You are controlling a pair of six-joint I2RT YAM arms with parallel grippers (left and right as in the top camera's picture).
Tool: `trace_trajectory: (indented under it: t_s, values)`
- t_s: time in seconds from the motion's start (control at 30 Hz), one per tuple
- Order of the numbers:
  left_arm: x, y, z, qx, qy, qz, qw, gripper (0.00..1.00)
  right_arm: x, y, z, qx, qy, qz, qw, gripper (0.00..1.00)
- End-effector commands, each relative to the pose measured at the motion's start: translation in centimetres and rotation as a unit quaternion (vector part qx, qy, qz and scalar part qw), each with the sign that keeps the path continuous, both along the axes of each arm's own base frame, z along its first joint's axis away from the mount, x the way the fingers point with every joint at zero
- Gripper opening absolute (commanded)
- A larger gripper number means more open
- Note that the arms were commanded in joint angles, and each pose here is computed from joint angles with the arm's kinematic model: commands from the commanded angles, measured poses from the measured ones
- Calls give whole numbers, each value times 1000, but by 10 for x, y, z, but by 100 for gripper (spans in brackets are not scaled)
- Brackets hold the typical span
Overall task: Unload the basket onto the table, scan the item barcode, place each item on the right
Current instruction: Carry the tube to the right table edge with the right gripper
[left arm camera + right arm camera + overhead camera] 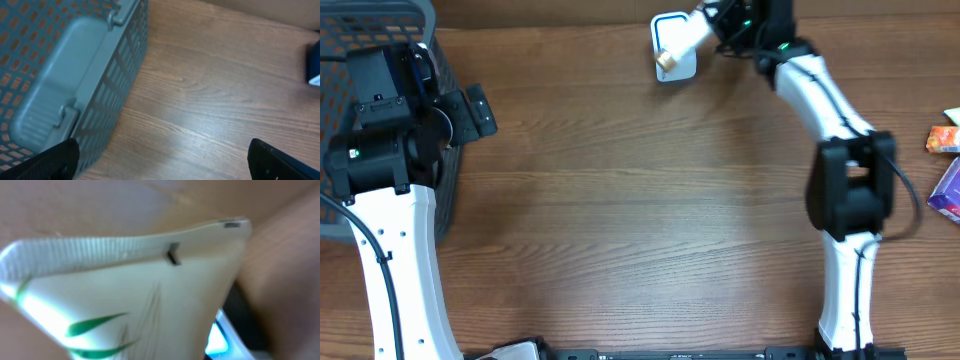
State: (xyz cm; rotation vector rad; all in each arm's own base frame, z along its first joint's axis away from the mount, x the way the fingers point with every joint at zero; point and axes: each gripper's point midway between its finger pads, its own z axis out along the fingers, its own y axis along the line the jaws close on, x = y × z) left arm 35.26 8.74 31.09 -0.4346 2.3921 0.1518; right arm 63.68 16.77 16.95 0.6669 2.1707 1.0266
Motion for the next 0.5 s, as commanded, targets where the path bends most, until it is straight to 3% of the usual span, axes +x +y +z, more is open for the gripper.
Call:
trace_trajectory:
  t_s: [0.0,0.13,0.17,0.27,0.47]
  values:
    - [1,2,8,10,-8,-3,1000,100,-45,-60,140,-105,-76,-75,989,4]
    - [1,2,8,10,-8,-3,1000,100,-109,-147,117,-221,63,-179,957,4]
    - [1,2,8,10,-8,-3,1000,100,-135,-186,98,-257,130,-213,933,4]
    - [1,2,8,10,-8,-3,1000,100,-160,-244,62,-296,208,-246,899,4]
    - [1,2,8,10,-8,-3,1000,100,-176,-348,-19,-306,287,-287,861,4]
